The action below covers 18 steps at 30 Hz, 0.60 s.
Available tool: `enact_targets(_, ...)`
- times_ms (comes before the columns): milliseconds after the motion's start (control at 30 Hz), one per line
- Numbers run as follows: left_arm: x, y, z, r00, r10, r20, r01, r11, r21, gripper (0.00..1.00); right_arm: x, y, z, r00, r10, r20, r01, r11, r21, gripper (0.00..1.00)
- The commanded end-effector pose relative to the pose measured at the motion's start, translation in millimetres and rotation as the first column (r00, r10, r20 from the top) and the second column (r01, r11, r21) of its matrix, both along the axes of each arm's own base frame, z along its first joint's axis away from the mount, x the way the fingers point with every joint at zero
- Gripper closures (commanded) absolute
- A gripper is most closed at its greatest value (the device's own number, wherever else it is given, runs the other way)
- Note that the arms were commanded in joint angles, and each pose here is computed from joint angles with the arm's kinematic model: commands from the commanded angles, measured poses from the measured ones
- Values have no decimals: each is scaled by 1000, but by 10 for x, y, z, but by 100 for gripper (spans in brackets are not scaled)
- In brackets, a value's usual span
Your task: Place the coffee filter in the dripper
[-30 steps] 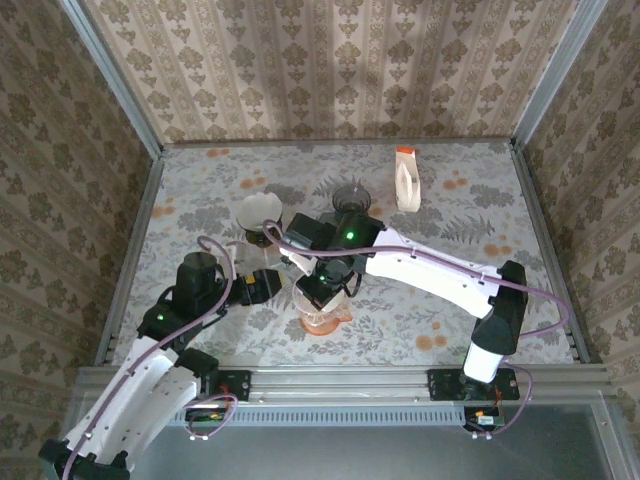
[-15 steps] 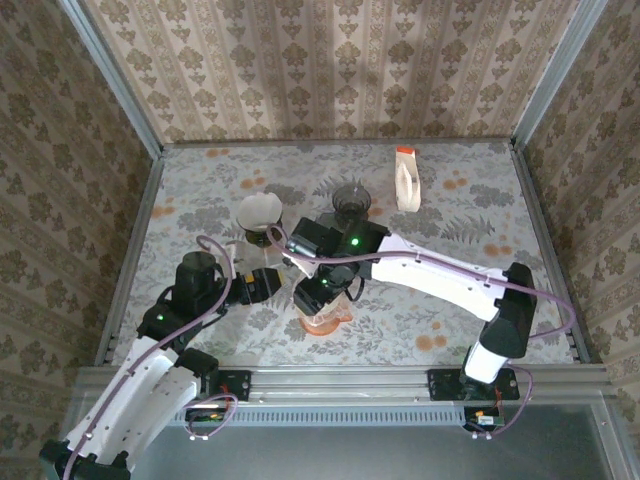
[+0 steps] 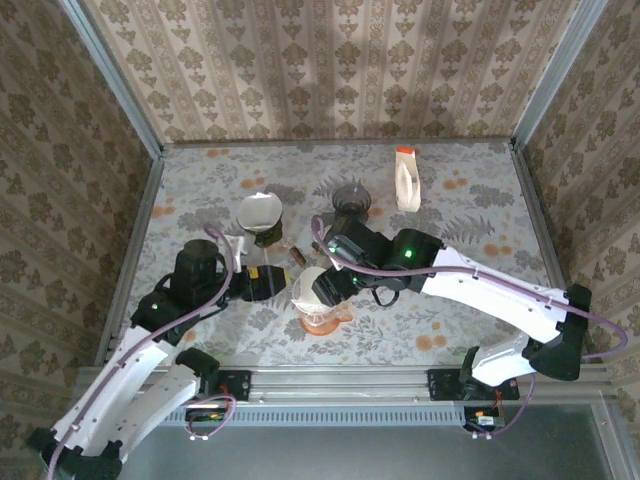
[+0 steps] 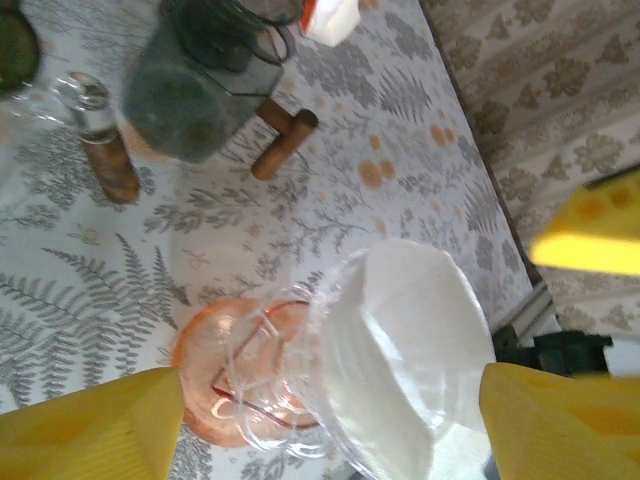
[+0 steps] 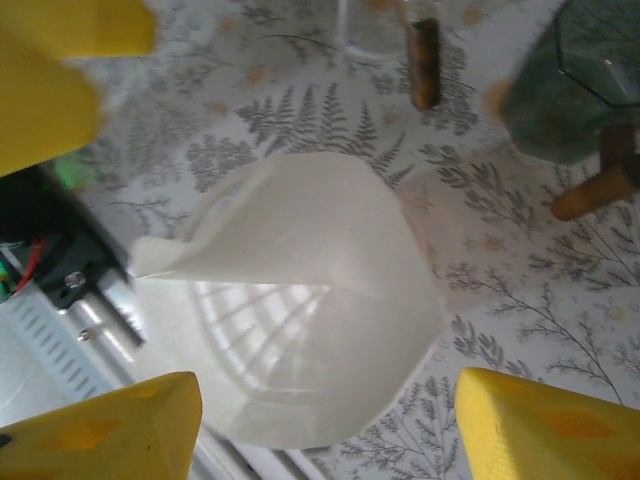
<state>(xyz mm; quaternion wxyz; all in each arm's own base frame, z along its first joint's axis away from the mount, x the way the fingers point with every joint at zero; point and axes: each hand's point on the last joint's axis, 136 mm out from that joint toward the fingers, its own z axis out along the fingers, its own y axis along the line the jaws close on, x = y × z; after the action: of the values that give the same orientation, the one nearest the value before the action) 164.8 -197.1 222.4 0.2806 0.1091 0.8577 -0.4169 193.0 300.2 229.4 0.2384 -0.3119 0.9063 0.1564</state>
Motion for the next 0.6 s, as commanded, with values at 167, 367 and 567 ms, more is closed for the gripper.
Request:
enact_targets(167, -137, -117, -139, 990, -123, 62, 105, 966, 236, 17, 182, -114, -117, 994, -106, 41, 106, 994, -6, 30)
enact_targets(367, -140, -235, -125, 984, -159, 79, 136, 960, 245, 40, 155, -229, -108, 990, -132, 41, 132, 991, 14, 30)
enact_targets(567, -149, -266, -152, 984, -162, 69, 142, 963, 229, 37, 136, -297, -199, 987, -157, 22, 156, 987, 21, 32)
